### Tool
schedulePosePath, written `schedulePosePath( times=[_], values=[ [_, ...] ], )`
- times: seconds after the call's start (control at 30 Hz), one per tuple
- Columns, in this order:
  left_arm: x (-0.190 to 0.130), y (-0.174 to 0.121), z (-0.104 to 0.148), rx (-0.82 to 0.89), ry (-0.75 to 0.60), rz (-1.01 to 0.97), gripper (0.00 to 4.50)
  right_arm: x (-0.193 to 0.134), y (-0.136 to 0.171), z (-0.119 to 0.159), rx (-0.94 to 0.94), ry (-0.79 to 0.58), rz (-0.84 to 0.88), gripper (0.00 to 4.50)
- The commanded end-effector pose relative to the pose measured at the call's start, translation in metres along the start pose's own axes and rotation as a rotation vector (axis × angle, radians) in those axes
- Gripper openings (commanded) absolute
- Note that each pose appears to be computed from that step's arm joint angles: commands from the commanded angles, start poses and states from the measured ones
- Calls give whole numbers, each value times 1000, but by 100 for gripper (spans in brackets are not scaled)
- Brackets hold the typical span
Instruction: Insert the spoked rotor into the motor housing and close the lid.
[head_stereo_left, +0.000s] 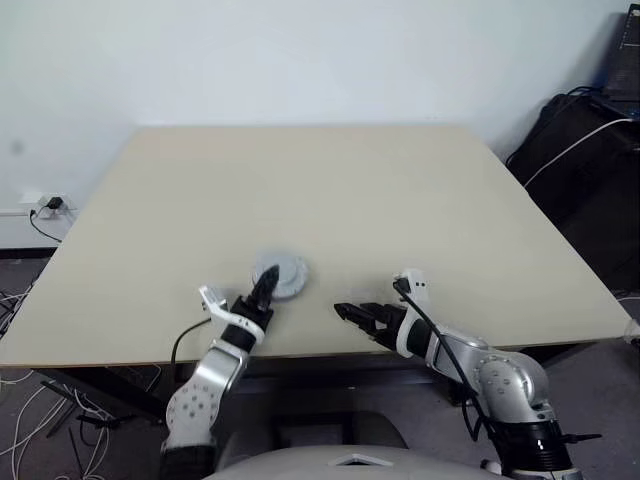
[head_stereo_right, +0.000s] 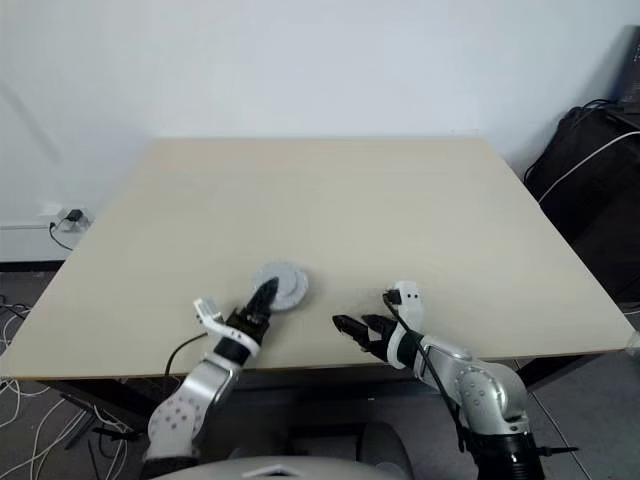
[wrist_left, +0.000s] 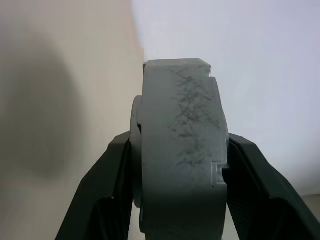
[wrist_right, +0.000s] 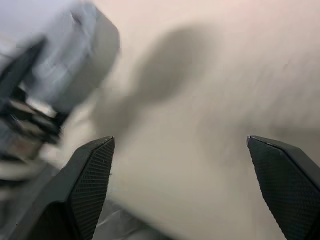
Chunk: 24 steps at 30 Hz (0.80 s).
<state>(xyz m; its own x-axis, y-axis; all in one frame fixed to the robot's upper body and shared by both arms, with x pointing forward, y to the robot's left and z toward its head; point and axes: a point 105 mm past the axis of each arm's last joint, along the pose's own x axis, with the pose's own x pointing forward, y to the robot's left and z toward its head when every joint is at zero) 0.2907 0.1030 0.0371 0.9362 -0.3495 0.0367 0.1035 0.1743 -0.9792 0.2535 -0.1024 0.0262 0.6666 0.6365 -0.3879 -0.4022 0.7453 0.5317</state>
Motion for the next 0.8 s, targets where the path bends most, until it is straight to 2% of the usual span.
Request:
schedulePosePath(
  times=[0.03,0.17,0.43,0.63,0.8],
  values=[
    [29,-16,3,-13,-28,-60,211,4,9,14,-166,-85,18,450],
    [54,-4,18,27,-66,18,211,7,4,19,-309,-167,-55,450],
    [87,13,36,83,-126,147,211,7,1,18,-440,-227,-92,450],
    [100,26,46,93,-162,253,211,4,-6,22,-544,-308,-172,450],
    [103,39,56,103,-206,354,211,6,-5,17,-538,-315,-159,450]
  ],
)
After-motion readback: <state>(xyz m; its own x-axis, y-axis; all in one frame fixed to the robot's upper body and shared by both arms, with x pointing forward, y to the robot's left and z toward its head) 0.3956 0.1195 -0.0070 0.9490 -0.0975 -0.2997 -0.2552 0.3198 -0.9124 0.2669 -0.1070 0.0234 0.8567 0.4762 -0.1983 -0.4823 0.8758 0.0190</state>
